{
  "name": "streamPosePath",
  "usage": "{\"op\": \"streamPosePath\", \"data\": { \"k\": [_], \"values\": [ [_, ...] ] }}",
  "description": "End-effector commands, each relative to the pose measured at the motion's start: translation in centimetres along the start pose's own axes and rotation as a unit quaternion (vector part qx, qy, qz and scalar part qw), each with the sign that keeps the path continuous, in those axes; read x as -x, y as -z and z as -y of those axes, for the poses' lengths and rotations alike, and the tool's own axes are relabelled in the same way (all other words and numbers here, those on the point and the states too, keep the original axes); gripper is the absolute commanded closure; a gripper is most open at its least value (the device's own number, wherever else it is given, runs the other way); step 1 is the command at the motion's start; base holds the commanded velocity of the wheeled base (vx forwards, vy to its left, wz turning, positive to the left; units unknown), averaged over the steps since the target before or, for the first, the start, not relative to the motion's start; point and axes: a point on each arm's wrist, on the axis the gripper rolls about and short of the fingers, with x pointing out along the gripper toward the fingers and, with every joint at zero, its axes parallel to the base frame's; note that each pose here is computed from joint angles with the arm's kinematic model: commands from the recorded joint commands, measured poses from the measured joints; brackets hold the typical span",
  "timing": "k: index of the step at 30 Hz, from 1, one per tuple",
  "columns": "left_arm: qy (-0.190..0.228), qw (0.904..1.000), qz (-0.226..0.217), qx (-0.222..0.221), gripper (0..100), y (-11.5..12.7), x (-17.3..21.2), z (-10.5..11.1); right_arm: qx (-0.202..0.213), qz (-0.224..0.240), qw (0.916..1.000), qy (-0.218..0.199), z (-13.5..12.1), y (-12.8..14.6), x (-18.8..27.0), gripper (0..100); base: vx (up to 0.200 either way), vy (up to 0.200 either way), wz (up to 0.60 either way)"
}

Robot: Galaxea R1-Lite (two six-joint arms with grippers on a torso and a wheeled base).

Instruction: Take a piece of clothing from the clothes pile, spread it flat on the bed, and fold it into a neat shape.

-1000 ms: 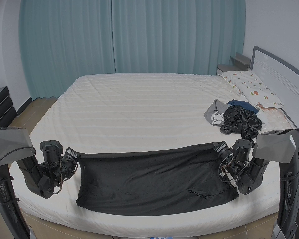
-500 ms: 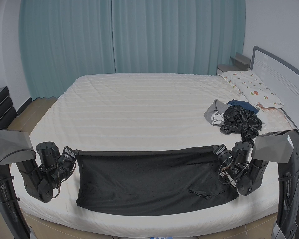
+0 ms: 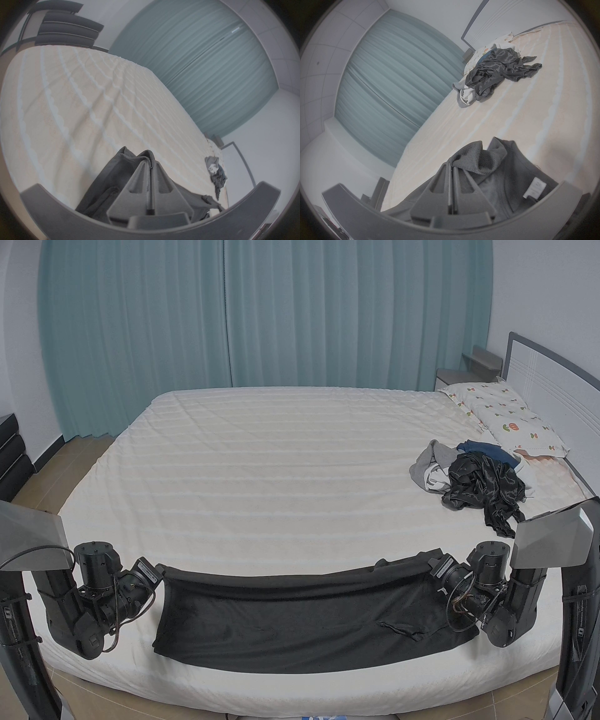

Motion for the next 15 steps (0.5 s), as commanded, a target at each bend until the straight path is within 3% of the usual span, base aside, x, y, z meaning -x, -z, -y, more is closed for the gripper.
{"op": "streamPosePath", "data": {
  "k": [1, 4, 8, 15],
  "values": [
    [-0.019, 0.9995, -0.02, -0.017, 100, 0.8, 0.4, -0.8, 0.018, -0.023, 0.9995, 0.009, 0.7, 0.7, 0.8, 100, 0.0, 0.0, 0.0],
    [-0.028, 0.9982, -0.031, -0.042, 100, 1.2, 0.8, -1.3, 0.029, -0.039, 0.9987, 0.011, 1.0, 1.1, 1.2, 100, 0.0, 0.0, 0.0],
    [-0.054, 0.9899, -0.069, -0.112, 100, 2.5, 1.6, -2.6, 0.049, -0.056, 0.9971, 0.014, 1.3, 1.7, 1.5, 100, 0.0, 0.0, 0.0],
    [-0.073, 0.9821, -0.097, -0.144, 100, 3.5, 1.5, -3.6, 0.074, -0.075, 0.994, 0.028, 2.1, 2.6, 1.6, 100, 0.0, 0.0, 0.0]
  ]
}}
